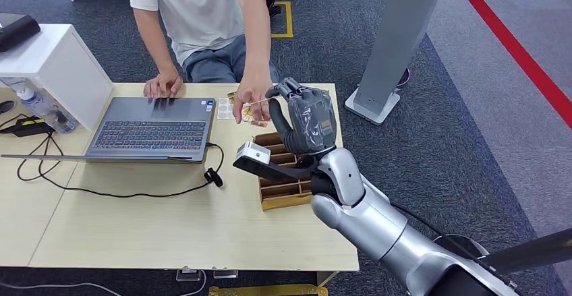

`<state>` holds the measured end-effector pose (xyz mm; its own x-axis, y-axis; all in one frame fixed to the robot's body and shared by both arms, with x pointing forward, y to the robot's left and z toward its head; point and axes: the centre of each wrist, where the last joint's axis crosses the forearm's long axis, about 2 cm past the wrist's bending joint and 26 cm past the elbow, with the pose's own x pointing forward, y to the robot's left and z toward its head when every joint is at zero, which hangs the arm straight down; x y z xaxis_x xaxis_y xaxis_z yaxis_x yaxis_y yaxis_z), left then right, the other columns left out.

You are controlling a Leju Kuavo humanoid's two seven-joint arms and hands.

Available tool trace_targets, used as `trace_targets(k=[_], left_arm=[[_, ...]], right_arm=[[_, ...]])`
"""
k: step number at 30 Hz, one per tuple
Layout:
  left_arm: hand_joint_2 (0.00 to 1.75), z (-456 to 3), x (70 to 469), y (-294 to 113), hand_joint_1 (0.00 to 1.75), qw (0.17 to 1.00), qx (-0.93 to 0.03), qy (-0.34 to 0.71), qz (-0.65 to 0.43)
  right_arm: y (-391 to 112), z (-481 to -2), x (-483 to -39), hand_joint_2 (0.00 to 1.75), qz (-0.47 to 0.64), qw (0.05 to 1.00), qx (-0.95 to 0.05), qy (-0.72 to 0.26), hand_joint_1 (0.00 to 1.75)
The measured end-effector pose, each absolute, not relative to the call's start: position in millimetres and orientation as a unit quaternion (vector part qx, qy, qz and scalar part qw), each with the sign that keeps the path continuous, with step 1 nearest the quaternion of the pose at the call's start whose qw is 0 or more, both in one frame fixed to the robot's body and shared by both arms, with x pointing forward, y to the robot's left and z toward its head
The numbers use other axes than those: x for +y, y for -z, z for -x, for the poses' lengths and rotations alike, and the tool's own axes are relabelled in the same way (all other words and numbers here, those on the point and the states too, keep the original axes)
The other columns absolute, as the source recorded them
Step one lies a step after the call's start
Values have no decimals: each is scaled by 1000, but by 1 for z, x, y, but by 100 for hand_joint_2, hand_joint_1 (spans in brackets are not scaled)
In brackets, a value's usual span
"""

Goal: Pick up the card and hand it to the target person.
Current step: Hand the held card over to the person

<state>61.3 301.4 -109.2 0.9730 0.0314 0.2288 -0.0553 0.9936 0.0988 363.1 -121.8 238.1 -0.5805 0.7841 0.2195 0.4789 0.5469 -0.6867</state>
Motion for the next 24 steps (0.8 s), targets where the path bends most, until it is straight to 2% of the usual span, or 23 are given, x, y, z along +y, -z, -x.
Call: trace_targets(k=[6,10,14,17,24], left_arm=[[175,-61,300,109,0,992,-116,-19,-52],[175,-61,300,109,0,991,-120,-18,-52],[0,-62,300,109,0,991,-122,-17,-52],[0,-62,301,109,0,991,-123,-21,-55],[0,-62,301,109,0,991,-115,-31,-61]], right_arm=[[-230,-361,-127,175,381,238,-844,-293,171],[-227,-363,-132,175,386,258,-840,-280,2],[-220,-364,-134,175,381,287,-836,-272,0],[-215,-365,-134,175,356,326,-837,-257,0],[-202,-366,-135,175,221,462,-838,-189,0]])
